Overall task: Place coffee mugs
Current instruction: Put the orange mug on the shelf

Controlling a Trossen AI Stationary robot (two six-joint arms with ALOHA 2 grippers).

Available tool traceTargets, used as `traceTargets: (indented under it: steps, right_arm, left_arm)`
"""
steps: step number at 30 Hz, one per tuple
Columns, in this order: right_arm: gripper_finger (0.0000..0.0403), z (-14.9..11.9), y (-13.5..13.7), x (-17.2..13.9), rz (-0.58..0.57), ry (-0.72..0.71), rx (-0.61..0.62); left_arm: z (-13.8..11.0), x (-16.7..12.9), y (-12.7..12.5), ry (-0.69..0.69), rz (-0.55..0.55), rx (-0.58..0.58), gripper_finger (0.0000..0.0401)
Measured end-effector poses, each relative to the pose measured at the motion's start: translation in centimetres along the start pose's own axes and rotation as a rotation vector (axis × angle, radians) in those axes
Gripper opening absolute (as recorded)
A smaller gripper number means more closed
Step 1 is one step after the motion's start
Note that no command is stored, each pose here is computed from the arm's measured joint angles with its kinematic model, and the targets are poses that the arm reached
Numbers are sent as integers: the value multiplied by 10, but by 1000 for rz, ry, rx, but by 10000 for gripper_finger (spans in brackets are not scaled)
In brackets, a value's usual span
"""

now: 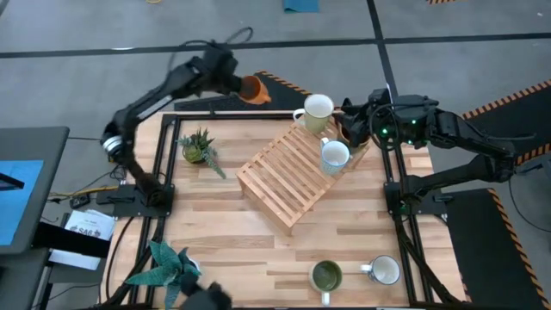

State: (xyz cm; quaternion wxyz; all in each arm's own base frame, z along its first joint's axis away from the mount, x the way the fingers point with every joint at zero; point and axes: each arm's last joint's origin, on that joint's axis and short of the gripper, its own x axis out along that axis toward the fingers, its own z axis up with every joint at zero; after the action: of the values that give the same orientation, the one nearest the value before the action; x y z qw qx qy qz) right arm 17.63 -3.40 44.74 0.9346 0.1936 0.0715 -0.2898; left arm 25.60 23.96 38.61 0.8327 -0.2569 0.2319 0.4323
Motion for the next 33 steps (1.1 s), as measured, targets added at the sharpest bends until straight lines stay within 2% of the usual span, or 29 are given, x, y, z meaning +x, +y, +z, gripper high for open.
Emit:
traceTargets:
  steps: [4, 10, 13, 17, 19, 26, 33]
  right_arm:
    - [214, 2, 1, 0, 8, -16, 22]
    - [214, 5, 2, 0, 21, -43, 35]
    - [214, 5, 2, 0, 18, -47, 36]
    - [214, 5, 2, 0, 16, -48, 61]
    - [214, 5, 2, 0, 15, -48, 77]
    - [214, 5, 2, 0, 12, -49, 80]
    - [214, 5, 2, 0, 12, -49, 81]
  left_arm:
    - [-4, -49, -15, -4, -153, 13, 3]
    - [-30, -110, -69, -45, -341, 128, 2]
    - [-46, -125, -95, -51, -399, 168, 2]
    - [-59, -125, -128, -57, -498, 176, 2]
    - [-59, -116, -141, -36, -511, 186, 2]
    - [-45, -96, -169, 51, -475, 323, 2]
    - [-49, -76, -181, 115, -448, 406, 3]
